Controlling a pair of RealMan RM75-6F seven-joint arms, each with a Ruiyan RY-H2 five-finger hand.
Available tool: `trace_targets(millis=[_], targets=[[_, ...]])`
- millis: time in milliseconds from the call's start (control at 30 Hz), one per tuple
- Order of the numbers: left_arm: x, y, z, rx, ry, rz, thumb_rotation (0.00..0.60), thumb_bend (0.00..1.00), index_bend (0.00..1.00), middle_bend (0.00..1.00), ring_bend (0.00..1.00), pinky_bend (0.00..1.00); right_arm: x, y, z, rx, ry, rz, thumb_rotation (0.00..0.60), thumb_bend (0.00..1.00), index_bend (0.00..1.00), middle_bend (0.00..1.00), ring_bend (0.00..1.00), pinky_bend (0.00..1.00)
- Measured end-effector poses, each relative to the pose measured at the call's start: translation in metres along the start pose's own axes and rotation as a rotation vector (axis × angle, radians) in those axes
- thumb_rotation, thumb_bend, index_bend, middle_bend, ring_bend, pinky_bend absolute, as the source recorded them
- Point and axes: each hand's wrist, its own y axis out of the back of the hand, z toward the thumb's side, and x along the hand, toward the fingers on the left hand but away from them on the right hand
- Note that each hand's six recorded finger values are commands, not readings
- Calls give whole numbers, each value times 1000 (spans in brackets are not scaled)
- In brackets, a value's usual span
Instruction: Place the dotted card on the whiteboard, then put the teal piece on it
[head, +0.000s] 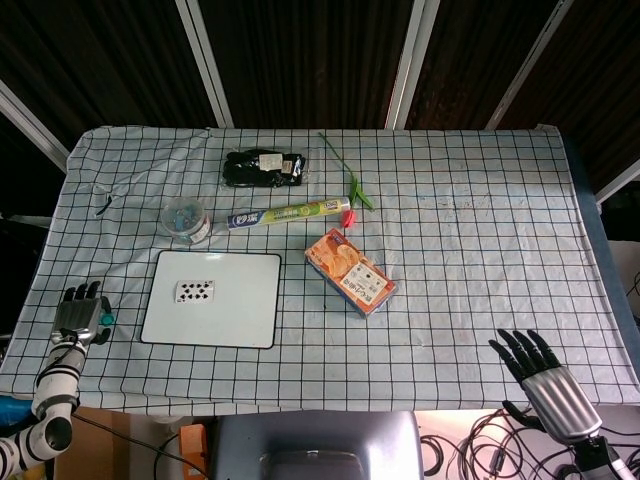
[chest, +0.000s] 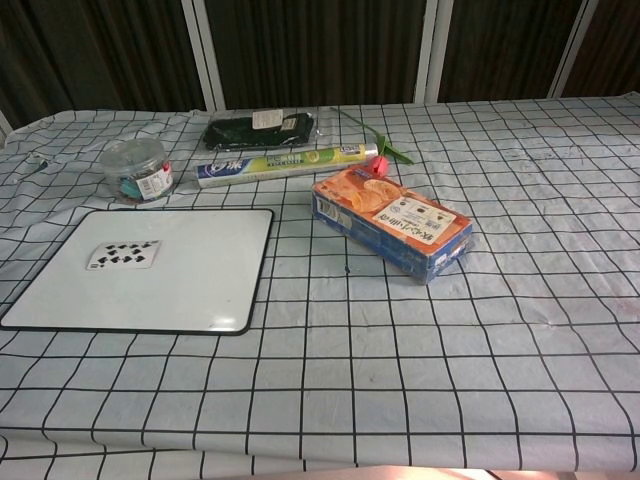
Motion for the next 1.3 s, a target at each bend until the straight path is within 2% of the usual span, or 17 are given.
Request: trace_targets(millis=[133,867,1100,1300], targets=[[1,-1,-2,-1,4,-3,600,342,480,65,0,63,0,0,0,1,0,0,600,170,0,0,0,0],[4,0,-6,-19,3,-8,600,345,521,82,0,66,0,1,0,-1,-2,-5,600,170,0,0,0,0],[-3,25,4,-54,-31,55,600,345,519,87,0,67,0,1,0,-1,0,-5,600,170,0,0,0,0],[-9,59,28,-100,-80,110,600,347,512,87,0,66,0,1,1,-2,2,-6,600,170,0,0,0,0]])
